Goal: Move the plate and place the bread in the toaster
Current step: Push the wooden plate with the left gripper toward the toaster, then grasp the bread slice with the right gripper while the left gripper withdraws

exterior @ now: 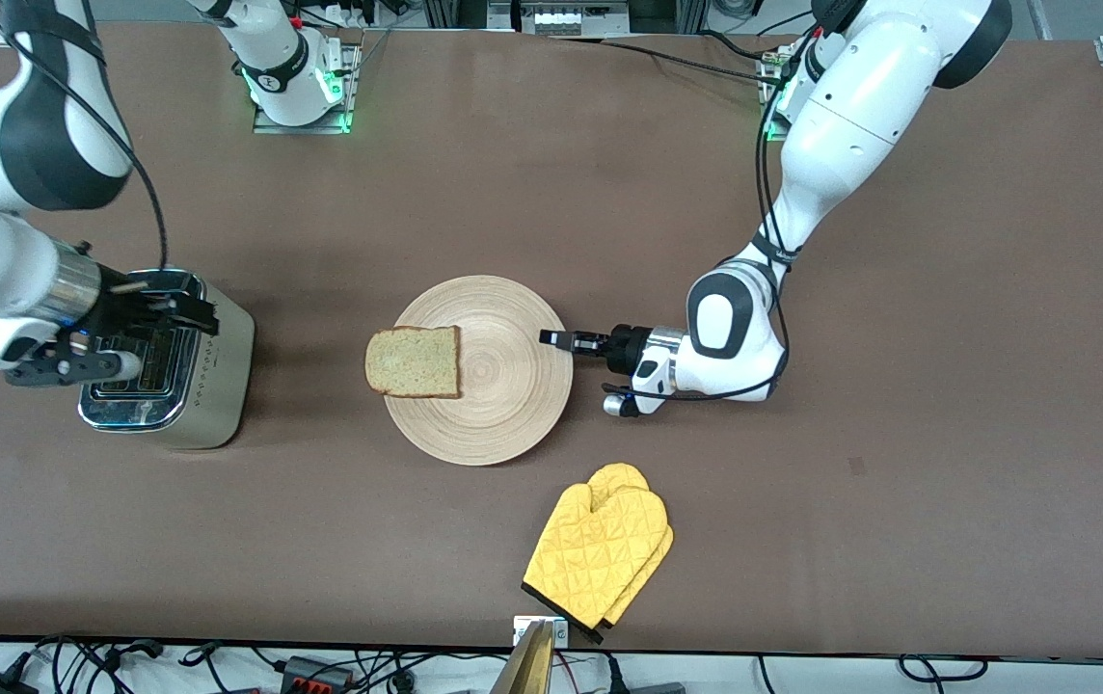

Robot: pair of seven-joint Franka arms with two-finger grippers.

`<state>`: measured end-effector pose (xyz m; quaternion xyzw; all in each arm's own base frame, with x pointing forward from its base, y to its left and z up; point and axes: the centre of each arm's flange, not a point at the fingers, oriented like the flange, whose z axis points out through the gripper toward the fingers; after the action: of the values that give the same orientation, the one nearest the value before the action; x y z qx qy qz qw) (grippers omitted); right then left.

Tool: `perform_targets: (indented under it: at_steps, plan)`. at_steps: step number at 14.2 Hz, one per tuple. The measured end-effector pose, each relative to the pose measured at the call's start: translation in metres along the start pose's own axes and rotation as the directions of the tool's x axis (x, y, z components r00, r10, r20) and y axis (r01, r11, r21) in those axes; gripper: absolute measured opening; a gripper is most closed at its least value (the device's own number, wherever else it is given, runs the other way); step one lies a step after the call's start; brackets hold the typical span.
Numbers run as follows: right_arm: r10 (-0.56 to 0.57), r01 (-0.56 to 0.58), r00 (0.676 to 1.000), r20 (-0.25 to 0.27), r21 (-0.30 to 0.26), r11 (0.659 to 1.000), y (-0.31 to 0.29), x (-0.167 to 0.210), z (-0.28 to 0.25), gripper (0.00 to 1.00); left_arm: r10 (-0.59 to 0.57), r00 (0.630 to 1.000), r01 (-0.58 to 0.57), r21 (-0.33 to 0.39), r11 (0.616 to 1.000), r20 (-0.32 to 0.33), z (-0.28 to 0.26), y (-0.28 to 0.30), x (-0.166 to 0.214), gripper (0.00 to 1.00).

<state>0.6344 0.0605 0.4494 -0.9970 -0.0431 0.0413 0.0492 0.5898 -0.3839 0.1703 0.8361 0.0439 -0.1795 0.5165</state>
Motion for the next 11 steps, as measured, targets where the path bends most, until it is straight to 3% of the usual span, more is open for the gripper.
perform_targets:
  at_steps: [8, 11]
  plan:
    - [-0.025, 0.024, 1.0, 0.018, 0.003, 1.0, -0.016, 0.009, 0.03, 1.0, -0.014, 0.999, 0.016, 0.052, 0.998, -0.029, 0.058, -0.014, -0.015, 0.12]
    - [-0.039, 0.038, 0.998, 0.041, 0.004, 0.999, -0.025, 0.013, 0.053, 1.0, -0.021, 0.999, 0.022, 0.049, 0.999, -0.037, 0.055, -0.016, -0.012, 0.35]
